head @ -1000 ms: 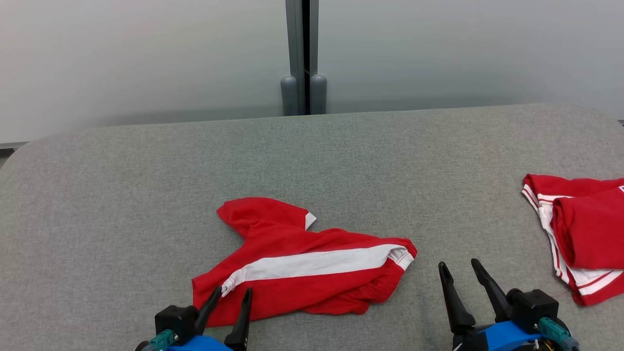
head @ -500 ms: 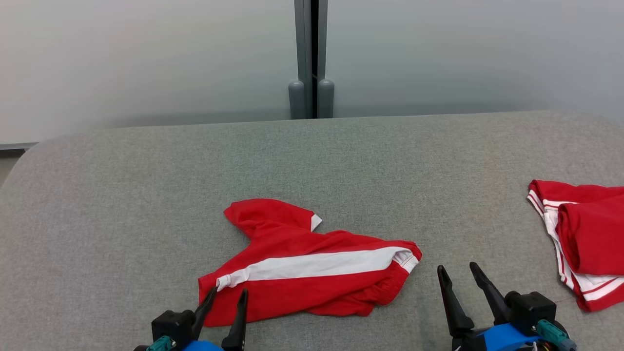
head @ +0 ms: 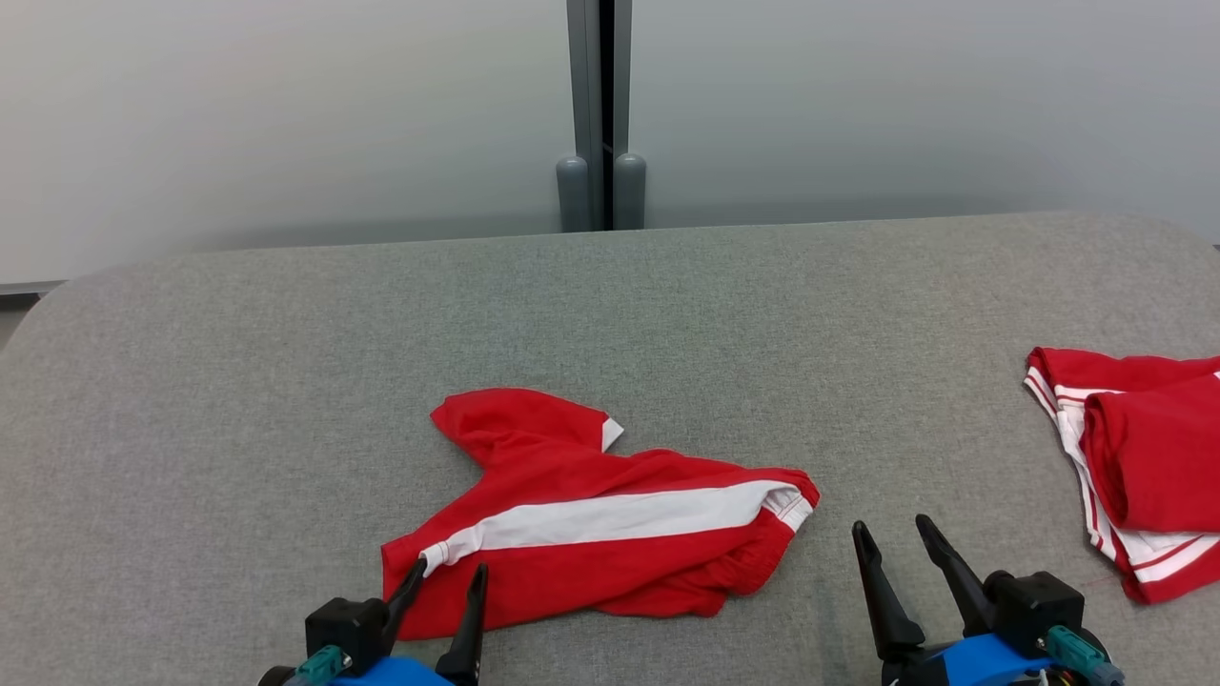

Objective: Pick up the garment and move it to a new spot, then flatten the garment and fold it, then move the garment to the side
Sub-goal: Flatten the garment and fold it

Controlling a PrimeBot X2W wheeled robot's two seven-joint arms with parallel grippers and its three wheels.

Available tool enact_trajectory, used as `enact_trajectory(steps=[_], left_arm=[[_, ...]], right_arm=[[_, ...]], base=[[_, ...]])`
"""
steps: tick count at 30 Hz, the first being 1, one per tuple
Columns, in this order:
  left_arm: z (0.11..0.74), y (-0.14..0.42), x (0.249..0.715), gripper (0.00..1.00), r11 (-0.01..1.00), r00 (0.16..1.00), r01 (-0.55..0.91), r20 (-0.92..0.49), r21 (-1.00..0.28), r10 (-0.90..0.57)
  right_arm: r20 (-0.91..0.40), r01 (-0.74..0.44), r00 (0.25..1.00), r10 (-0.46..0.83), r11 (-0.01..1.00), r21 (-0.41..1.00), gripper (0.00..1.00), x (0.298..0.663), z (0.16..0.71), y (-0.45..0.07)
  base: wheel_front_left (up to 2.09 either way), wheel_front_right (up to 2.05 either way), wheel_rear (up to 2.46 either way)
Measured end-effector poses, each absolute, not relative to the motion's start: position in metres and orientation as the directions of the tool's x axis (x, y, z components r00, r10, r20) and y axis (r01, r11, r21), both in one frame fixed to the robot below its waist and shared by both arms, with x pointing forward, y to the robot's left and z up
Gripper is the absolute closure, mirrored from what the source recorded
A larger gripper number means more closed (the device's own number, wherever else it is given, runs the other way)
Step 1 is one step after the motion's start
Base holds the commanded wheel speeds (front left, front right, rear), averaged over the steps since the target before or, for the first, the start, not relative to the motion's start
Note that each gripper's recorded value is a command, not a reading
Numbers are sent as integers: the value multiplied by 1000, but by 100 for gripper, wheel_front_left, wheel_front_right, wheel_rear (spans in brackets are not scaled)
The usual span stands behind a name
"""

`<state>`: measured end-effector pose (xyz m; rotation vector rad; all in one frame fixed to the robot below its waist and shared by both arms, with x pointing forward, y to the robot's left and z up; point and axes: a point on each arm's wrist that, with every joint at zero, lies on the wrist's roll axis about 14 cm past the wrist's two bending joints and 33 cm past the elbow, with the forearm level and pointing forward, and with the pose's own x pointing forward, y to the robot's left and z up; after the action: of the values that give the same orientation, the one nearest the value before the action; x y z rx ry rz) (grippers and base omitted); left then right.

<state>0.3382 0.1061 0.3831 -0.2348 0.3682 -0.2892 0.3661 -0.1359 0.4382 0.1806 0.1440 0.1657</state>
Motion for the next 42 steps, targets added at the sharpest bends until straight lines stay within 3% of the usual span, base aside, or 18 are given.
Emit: enact_trajectory(steps=[7, 9, 10, 11, 12, 14, 24, 42], left_arm=[[383, 105, 346, 0, 931, 887, 253, -321, -262, -332], [383, 104, 348, 6, 931, 884, 260, -325, -258, -337], [383, 104, 349, 16, 930, 884, 260, -324, -259, -337], [383, 104, 350, 46, 930, 884, 261, -323, -260, -338], [383, 104, 351, 58, 930, 883, 261, -324, -260, -339], [383, 103, 352, 99, 929, 883, 258, -326, -264, -338], [388, 106, 356, 100, 931, 896, 241, -305, -274, -322], [382, 109, 350, 100, 934, 898, 216, -319, -285, -305]], right_arm=[[-135, -143, 976, 170, 971, 191, 0, 366, 436, -138], [-137, -141, 976, 169, 971, 191, 0, 366, 435, -138], [-138, -141, 976, 169, 971, 191, 0, 366, 435, -139], [-138, -141, 976, 169, 971, 192, 0, 366, 435, -138], [-138, -141, 976, 169, 971, 192, 0, 366, 435, -138], [-138, -139, 976, 168, 971, 195, 0, 366, 434, -139], [-146, -172, 964, 223, 939, 299, 0, 363, 430, -115], [-227, -109, 944, 239, 877, 468, 0, 382, 406, -99]], base=[[0, 0, 0], [0, 0, 0], [0, 0, 0], [0, 0, 0], [0, 0, 0], [0, 0, 0], [0, 0, 0], [0, 0, 0]])
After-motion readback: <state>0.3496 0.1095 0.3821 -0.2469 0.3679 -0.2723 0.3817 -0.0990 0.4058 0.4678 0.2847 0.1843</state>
